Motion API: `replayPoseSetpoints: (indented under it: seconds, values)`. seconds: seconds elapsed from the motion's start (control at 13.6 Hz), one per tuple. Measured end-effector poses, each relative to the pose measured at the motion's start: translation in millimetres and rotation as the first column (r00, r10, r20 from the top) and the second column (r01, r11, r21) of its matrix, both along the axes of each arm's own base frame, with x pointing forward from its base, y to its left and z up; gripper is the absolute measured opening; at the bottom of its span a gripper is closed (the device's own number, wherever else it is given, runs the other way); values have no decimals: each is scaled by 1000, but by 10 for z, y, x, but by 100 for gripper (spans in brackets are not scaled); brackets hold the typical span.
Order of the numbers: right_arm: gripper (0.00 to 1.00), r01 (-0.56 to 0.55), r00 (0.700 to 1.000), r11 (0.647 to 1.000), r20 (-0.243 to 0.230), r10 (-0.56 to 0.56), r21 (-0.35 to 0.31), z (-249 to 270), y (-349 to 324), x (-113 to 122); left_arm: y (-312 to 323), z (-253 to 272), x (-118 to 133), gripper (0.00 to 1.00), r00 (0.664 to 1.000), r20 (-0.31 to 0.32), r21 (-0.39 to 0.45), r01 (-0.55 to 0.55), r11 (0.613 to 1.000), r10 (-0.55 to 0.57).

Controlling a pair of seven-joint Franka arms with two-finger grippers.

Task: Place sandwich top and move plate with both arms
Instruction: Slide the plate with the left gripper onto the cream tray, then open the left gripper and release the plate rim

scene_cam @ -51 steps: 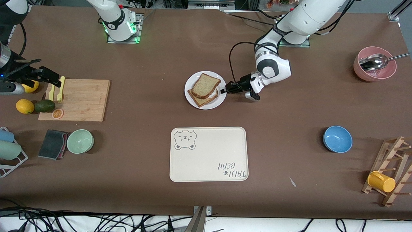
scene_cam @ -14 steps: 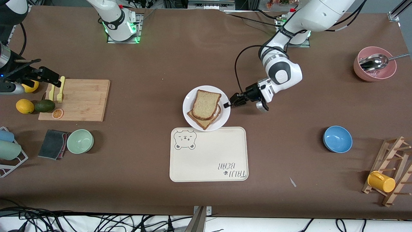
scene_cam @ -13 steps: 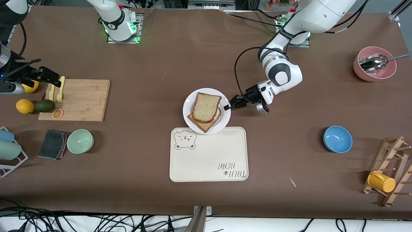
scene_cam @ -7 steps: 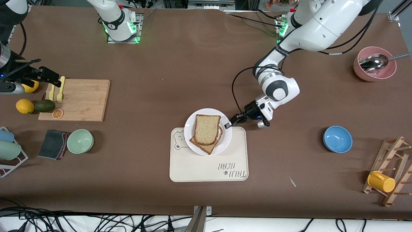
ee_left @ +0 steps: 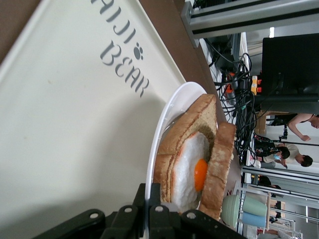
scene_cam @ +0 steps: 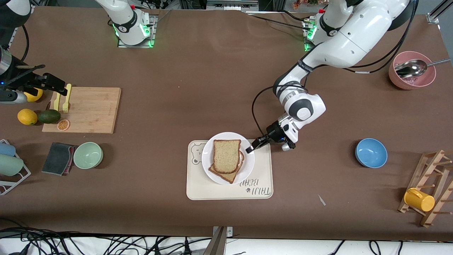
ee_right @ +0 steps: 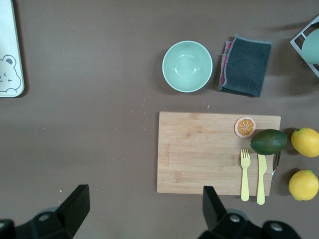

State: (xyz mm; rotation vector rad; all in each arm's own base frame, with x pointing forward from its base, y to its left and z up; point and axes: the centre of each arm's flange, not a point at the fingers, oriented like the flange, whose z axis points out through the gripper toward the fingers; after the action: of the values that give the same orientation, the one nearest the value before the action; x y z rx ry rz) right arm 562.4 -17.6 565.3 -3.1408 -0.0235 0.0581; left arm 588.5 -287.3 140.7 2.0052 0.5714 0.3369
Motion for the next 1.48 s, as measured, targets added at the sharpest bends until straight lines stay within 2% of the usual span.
replayPoseSetpoints:
  seconds: [0.3, 0.81, 1.03, 1.11, 1.25, 1.33, 1.48]
  values:
    - [100, 0, 1000, 1000, 0, 0, 0, -1, 0, 0, 8, -289, 128, 4, 1000, 13, 48, -5, 999, 4]
    - [100, 0, 1000, 1000, 0, 0, 0, 0, 0, 0, 23, -301, 311, 4, 999, 48, 56, -22, 998, 19]
    - [100, 0, 1000, 1000, 0, 0, 0, 0, 0, 0, 87, -263, 383, 28, 998, 59, 55, -35, 998, 32]
    - [100, 0, 1000, 1000, 0, 0, 0, 0, 0, 0, 102, -253, 398, 29, 998, 61, 55, -38, 998, 35]
    - [100, 0, 1000, 1000, 0, 0, 0, 0, 0, 0, 112, -243, 407, 46, 997, 62, 53, -41, 998, 37]
    - [100, 0, 1000, 1000, 0, 0, 0, 0, 0, 0, 112, -228, 412, 49, 997, 62, 51, -42, 998, 39]
    - [100, 0, 1000, 1000, 0, 0, 0, 0, 0, 0, 105, -154, 431, 49, 997, 58, 40, -51, 998, 49]
